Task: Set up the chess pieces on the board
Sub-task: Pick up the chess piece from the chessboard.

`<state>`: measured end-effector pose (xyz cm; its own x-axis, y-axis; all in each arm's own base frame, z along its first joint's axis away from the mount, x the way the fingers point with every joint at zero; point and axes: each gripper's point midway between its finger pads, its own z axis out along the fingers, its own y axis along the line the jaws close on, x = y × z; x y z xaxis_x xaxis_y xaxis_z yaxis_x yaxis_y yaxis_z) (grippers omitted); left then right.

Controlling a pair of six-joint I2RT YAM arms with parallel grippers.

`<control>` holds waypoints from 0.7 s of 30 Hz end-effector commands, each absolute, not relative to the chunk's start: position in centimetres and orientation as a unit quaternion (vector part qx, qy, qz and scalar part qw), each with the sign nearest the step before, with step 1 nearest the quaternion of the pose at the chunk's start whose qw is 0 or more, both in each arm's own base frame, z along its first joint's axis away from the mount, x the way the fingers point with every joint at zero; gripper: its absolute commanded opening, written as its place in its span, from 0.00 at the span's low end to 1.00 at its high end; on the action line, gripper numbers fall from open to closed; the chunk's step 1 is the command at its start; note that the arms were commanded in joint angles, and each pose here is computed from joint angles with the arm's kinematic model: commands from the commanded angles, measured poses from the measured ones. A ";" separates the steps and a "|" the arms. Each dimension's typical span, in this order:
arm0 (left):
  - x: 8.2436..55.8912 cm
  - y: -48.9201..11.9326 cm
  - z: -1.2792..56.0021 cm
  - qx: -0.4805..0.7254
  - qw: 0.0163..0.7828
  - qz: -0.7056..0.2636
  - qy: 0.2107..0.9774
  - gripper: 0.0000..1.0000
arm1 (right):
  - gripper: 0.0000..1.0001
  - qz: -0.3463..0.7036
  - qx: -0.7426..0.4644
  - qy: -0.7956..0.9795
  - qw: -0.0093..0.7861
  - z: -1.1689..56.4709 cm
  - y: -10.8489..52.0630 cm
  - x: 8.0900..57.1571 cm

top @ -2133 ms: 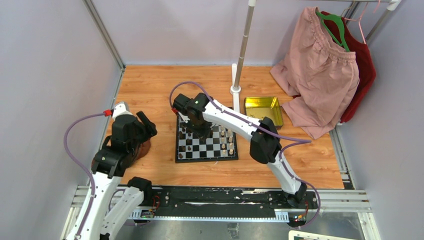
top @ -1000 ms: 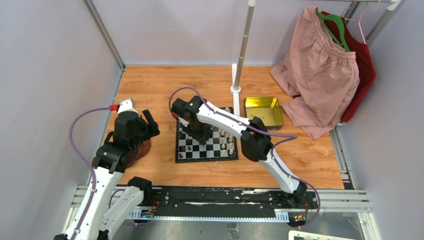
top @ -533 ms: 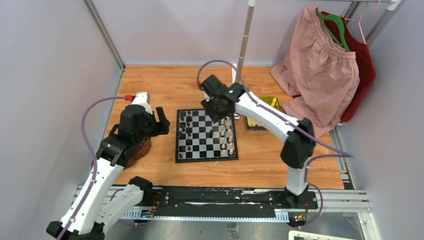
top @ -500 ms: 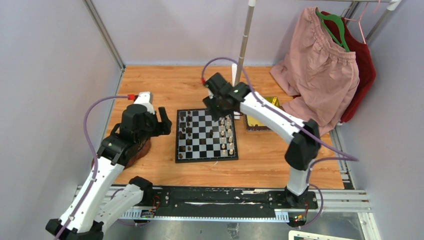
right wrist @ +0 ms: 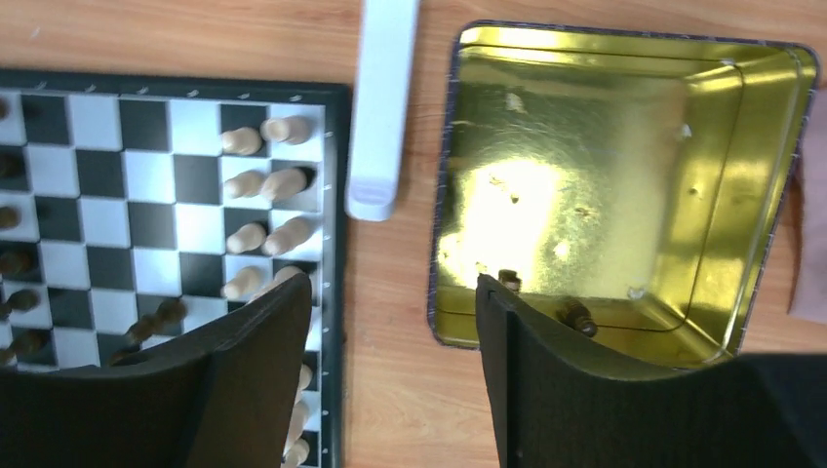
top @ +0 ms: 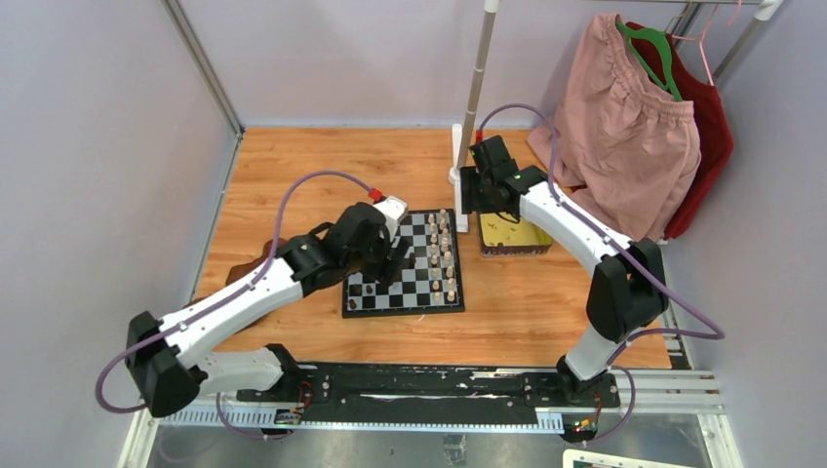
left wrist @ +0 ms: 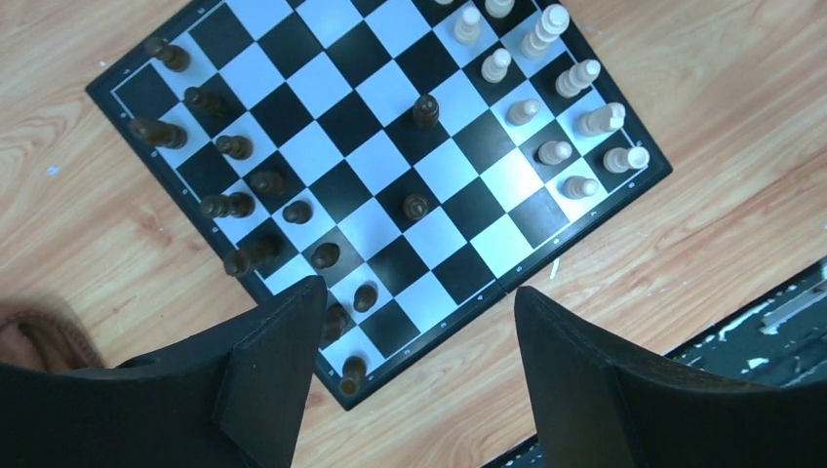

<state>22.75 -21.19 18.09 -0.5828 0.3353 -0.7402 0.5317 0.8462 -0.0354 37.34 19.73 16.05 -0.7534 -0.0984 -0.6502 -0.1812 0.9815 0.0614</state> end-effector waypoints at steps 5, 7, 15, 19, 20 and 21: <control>24.9 -23.4 15.4 0.266 0.395 -0.114 0.872 0.66 | 0.52 0.022 -0.008 0.926 0.378 16.5 15.9 39.2; 25.3 -23.9 14.5 0.265 0.390 -0.109 0.875 0.60 | 0.47 0.017 -0.012 0.926 0.376 16.3 15.7 39.3; 26.9 -25.4 11.7 0.270 0.362 -0.088 0.888 0.48 | 0.44 0.005 -0.019 0.927 0.373 15.7 15.3 39.5; 27.6 -25.6 10.6 0.263 0.357 -0.075 0.893 0.48 | 0.44 0.004 -0.021 0.927 0.375 15.8 15.1 39.7; 27.7 -25.7 10.5 0.263 0.356 -0.073 0.894 0.48 | 0.44 0.004 -0.022 0.927 0.375 15.8 15.1 39.7; 27.8 -25.7 10.2 0.263 0.352 -0.069 0.896 0.48 | 0.44 0.005 -0.022 0.926 0.376 15.9 15.1 39.8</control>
<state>25.96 -24.31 8.85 -0.6391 0.4608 -0.6158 0.5455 0.8360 0.0595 39.37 16.22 15.50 -0.7309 -0.0353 -0.6815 -0.0621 0.9980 0.0149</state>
